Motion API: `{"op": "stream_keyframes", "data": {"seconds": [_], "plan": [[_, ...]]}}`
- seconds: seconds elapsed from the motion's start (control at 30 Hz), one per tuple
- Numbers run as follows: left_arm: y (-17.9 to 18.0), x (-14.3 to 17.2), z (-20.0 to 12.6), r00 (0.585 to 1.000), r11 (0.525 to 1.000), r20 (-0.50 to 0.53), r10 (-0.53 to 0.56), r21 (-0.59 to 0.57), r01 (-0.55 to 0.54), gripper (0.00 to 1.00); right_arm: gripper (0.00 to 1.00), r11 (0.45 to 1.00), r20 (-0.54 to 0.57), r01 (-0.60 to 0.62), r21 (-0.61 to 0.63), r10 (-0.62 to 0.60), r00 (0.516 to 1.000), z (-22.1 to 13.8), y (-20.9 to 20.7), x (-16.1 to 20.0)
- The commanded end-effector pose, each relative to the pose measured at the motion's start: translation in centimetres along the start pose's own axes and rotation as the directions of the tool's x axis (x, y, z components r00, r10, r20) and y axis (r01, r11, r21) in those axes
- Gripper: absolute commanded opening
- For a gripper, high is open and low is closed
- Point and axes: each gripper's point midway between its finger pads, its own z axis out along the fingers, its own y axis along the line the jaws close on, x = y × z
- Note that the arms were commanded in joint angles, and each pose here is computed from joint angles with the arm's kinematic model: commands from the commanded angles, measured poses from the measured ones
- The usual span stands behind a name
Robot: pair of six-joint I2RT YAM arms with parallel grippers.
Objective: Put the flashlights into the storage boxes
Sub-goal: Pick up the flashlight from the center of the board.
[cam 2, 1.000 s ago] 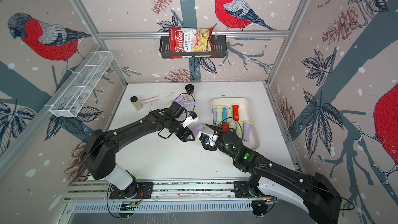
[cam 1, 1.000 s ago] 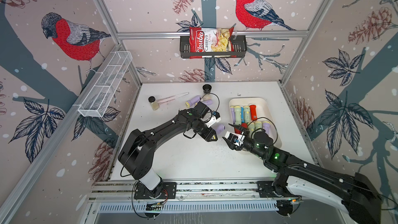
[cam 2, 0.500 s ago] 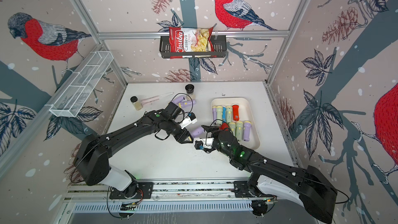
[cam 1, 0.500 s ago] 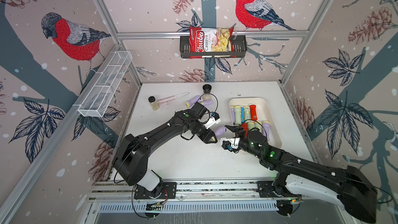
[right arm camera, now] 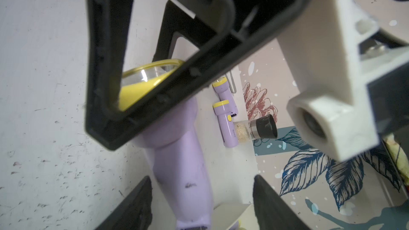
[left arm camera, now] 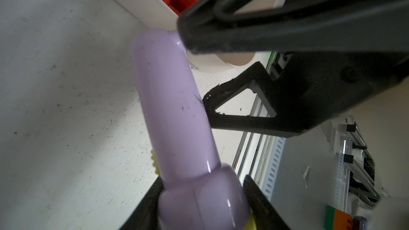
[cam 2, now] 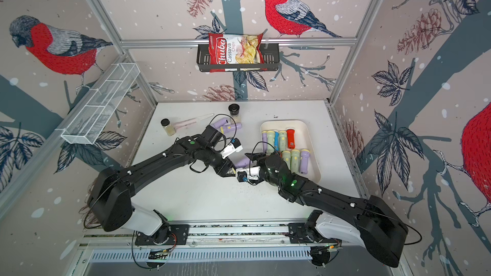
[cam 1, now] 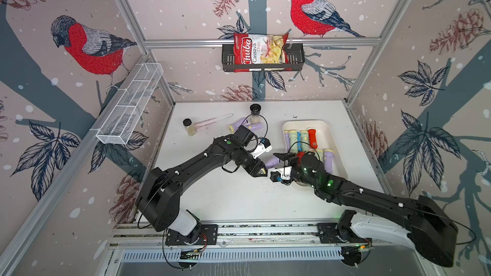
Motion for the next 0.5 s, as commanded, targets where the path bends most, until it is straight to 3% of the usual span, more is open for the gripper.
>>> {"op": "stream_keyframes", "data": {"seconds": [0.0, 0.23, 0.47], "plan": [[-0.7, -0.3, -0.3, 1.000, 0.999, 0.018, 0.025, 0.035, -0.026, 0.31, 0.71, 0.999, 0.016, 0.015, -0.035, -0.014, 1.000, 0.3, 0.4, -0.3], [-0.9, -0.6, -0.5, 0.999, 0.999, 0.031, 0.029, 0.042, -0.030, 0.31, 0.66, 0.999, 0.008, 0.024, -0.041, -0.024, 1.000, 0.9, 0.4, -0.2], [-1.2, -0.8, -0.8, 0.998, 0.998, 0.047, 0.031, 0.051, -0.034, 0.31, 0.54, 0.999, -0.046, 0.047, -0.021, -0.047, 0.998, 1.3, -0.1, 0.5]]}}
